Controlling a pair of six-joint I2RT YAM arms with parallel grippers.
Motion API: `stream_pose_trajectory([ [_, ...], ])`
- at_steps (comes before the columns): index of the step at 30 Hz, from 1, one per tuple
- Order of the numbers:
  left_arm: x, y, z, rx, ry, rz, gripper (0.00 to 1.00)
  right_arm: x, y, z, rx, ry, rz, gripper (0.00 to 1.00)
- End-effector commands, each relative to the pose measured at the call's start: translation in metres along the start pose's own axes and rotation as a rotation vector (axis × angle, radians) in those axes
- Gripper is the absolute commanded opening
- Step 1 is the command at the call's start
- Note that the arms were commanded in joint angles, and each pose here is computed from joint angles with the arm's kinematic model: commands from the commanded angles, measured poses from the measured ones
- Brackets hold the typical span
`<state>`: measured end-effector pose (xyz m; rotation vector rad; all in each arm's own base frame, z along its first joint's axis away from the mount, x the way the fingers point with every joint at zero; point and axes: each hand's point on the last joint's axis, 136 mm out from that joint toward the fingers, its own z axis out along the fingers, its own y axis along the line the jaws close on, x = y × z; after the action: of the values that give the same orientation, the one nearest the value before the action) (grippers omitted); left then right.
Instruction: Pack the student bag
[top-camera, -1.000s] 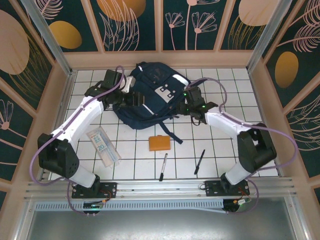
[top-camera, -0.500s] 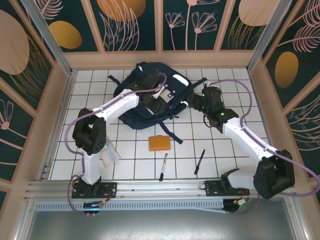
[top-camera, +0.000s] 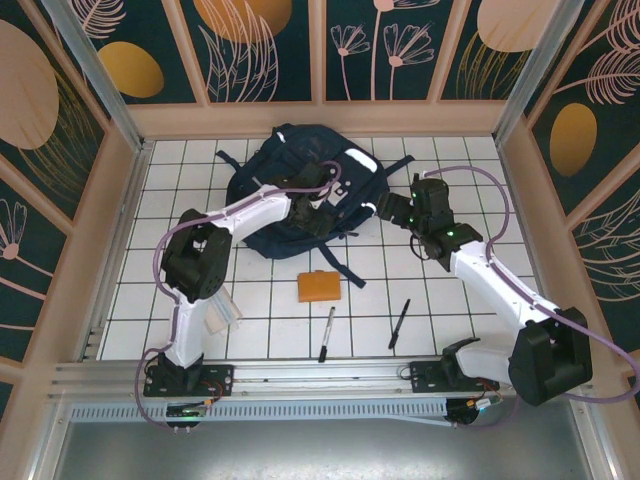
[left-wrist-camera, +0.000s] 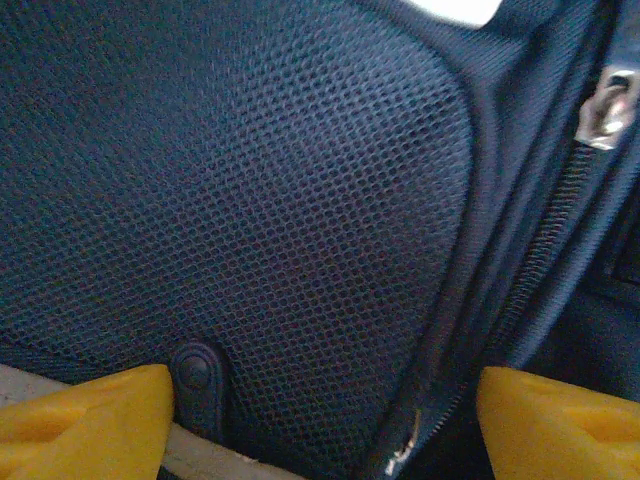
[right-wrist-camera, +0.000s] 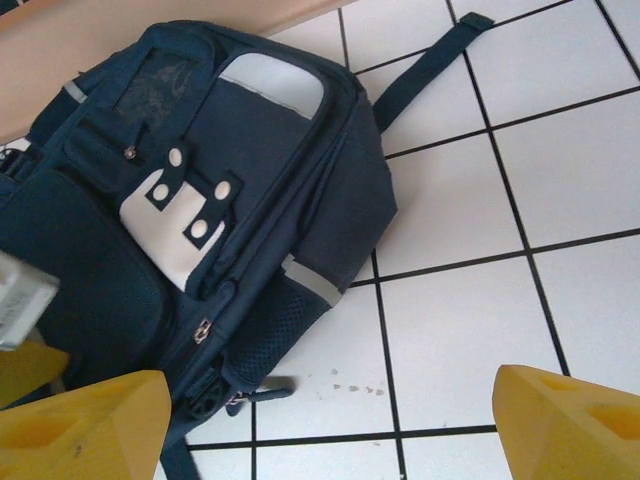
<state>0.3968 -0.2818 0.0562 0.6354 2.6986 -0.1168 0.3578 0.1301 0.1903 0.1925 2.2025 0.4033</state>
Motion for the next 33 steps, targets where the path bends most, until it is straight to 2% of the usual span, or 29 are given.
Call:
stream_pose_trajectory([
  [1,0.010,0.004,0.016,-0.033,0.029,-0.017,0.73,-0.004,0.007,-0.004,-0.048,-0.020,-0.012,0.82],
  [3,0.008,0.010,0.018,-0.073,0.016,-0.022,0.61,-0.001,0.008,-0.003,-0.059,-0.014,-0.008,0.81],
  [4,0.005,0.011,0.017,-0.076,0.011,-0.022,0.51,0.001,0.008,-0.002,-0.066,-0.008,-0.006,0.79],
  [6,-0.002,0.009,0.010,-0.067,-0.007,-0.024,0.24,0.005,0.010,0.000,-0.077,0.009,-0.007,0.77],
  [9,-0.021,0.001,-0.014,-0.019,-0.077,-0.026,0.01,0.011,0.013,0.006,-0.089,0.055,-0.035,0.77],
  [14,-0.054,-0.018,-0.069,0.103,-0.189,-0.034,0.00,0.027,0.024,0.027,-0.159,0.208,-0.168,0.77],
  [16,-0.065,-0.025,-0.089,0.146,-0.220,-0.035,0.00,0.027,0.028,0.037,-0.187,0.279,-0.173,0.75],
  [20,-0.079,-0.037,-0.114,0.219,-0.246,-0.039,0.00,0.018,0.039,0.054,-0.242,0.345,-0.174,0.74],
  [23,-0.087,-0.044,-0.122,0.262,-0.257,-0.044,0.00,0.011,0.039,0.072,-0.233,0.390,-0.127,0.70],
  [29,-0.097,-0.053,-0.130,0.313,-0.273,-0.058,0.00,0.005,0.041,0.096,-0.213,0.421,0.072,0.49],
  [33,-0.097,-0.057,-0.131,0.341,-0.272,-0.064,0.00,0.008,0.032,0.112,-0.159,0.441,0.141,0.48],
])
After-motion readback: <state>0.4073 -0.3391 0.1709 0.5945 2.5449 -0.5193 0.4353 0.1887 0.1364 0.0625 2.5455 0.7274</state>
